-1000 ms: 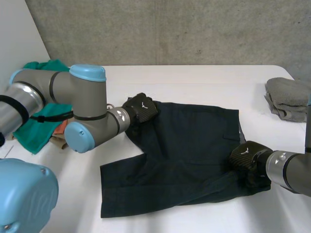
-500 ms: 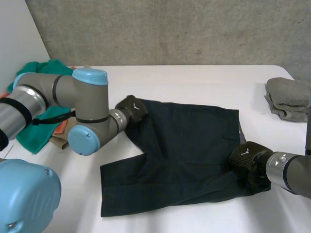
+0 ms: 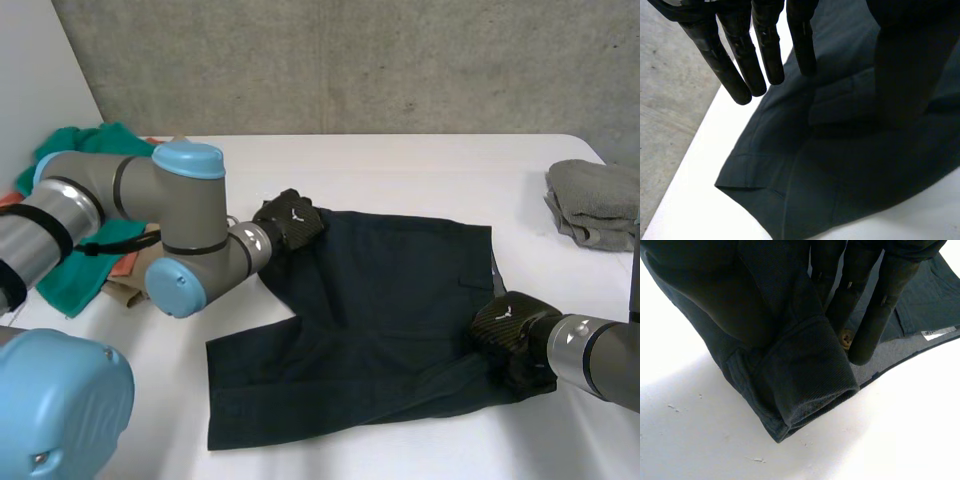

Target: Fold the laundry.

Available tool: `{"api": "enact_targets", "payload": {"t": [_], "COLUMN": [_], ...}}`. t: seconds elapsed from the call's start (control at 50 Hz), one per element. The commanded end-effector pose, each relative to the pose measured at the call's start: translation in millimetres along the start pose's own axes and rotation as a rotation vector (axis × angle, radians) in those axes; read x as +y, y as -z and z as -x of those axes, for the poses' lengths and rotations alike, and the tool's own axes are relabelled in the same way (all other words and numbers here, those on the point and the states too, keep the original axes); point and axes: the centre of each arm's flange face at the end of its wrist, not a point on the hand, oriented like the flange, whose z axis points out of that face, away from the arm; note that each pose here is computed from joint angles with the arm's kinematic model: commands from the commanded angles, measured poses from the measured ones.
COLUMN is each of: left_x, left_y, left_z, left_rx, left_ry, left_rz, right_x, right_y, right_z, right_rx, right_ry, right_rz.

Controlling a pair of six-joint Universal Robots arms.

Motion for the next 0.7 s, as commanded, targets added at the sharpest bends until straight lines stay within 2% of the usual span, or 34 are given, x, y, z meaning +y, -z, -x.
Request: {"api": "enact_targets", "payload": {"t": [0.02,0.32,0.44,0.62,0.7], "left_x": [6.8,9.4,16.5,24.3,25.7], "left_y": [-6.3,-9.3,3.9,42.8,53.6], "left_z": [-4.2,-8.9,-0.4,10.3,7.8], "left_rx": [0.009,0.013,-0.001,-0.098,-0.122], "left_ry": [-0.020,-0.041,-0.066,-0.046,-0.018], "left_rz": [0.007,0.015,0.131,0.366,0.413], "right_x": [0.5,2.0,1.7,-0.1,-1.5], "right_y": [-1.5,-3.3,-2.5,0.3,2.7], "right_z": [-1.4,-3.0,-1.6,1.6,3.6], "right_rx": [0.006,0.011,0.008,0.003,0.002], "right_ry": [0.000,-0.003,-0.003,0.005,0.011], "right_rz": [-0.003,-0.004,-0.004,-0.007,-0.013]}}
